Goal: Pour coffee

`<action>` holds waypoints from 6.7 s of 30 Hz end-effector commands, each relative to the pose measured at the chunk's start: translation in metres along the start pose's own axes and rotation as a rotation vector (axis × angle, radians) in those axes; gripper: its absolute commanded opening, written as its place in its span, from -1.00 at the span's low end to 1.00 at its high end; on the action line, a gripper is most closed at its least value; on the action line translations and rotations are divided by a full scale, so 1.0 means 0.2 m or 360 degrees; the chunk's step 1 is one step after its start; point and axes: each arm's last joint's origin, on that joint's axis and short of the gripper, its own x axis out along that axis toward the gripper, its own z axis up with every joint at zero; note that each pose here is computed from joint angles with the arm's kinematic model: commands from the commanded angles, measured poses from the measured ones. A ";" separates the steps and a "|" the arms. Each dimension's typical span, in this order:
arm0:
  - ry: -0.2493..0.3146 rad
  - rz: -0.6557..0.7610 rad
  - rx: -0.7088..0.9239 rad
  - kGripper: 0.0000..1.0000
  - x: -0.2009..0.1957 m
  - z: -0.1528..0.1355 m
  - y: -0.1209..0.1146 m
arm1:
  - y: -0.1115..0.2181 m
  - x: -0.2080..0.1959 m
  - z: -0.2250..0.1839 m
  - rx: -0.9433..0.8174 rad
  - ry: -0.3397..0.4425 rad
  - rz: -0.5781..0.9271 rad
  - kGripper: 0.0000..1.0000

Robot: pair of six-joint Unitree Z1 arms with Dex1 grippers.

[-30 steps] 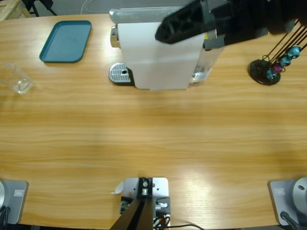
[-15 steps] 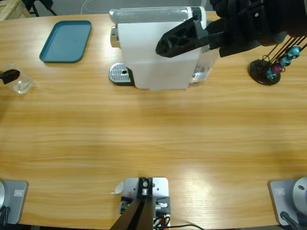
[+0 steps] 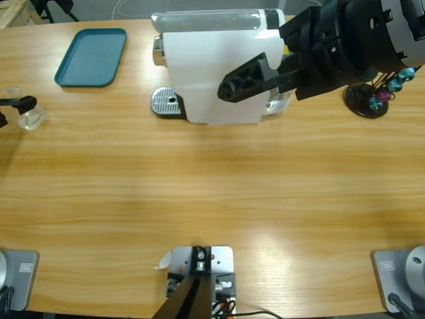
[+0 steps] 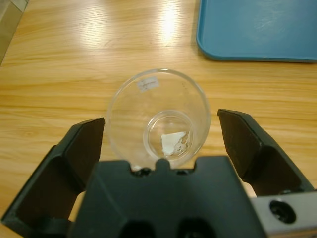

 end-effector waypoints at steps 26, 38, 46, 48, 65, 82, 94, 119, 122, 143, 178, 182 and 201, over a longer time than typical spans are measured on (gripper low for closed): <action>-0.0324 -0.0523 0.0099 -1.00 -0.06 0.00 -0.08 | 0.01 -0.06 -0.01 -0.0078 0.0009 -0.0004 1.00; -0.0573 -0.1368 0.1099 -1.00 -0.10 0.16 -0.13 | -0.09 -0.52 -0.23 -0.0156 -0.0162 0.0031 1.00; -0.0753 -0.1715 0.1116 -1.00 0.31 0.38 -0.17 | -0.17 -0.71 -0.37 -0.0153 -0.0155 -0.0036 1.00; -0.0746 -0.1783 0.1102 -1.00 0.37 0.38 -0.20 | -0.18 -0.73 -0.39 -0.0153 -0.0150 -0.0040 1.00; -0.0704 -0.1983 0.1267 -1.00 0.38 0.38 -0.54 | -0.16 -0.62 -0.34 -0.0152 -0.0125 -0.0118 1.00; -0.0422 -0.1864 0.1441 -1.00 0.38 0.43 -0.74 | -0.18 -0.63 -0.35 -0.0145 -0.0150 -0.0138 1.00; -0.0305 -0.1856 0.1496 -1.00 0.36 0.40 -0.78 | -0.18 -0.63 -0.35 -0.0138 -0.0161 -0.0146 1.00; -0.0211 -0.1967 0.1487 1.00 0.33 0.44 -0.87 | -0.18 -0.59 -0.35 -0.0129 -0.0142 -0.0139 1.00; -0.0229 -0.2019 0.1427 1.00 0.33 0.45 -0.82 | -0.18 -0.58 -0.35 -0.0125 -0.0138 -0.0135 1.00; -0.0319 -0.1690 0.1147 1.00 -0.17 0.43 -0.33 | -0.20 -0.51 0.09 -0.0032 -0.0305 -0.0275 -0.51; 0.0006 -0.1589 0.0735 1.00 -0.34 0.31 -0.38 | -0.30 0.21 0.63 0.0050 0.0132 -0.0532 -1.00; 0.0024 -0.1589 0.0727 1.00 -0.33 0.31 -0.38 | -0.31 0.26 0.63 0.0048 0.0161 -0.0539 -1.00; 0.0029 -0.1586 0.0730 1.00 -0.32 0.31 -0.39 | -0.33 0.29 0.60 0.0054 0.0222 -0.0568 -1.00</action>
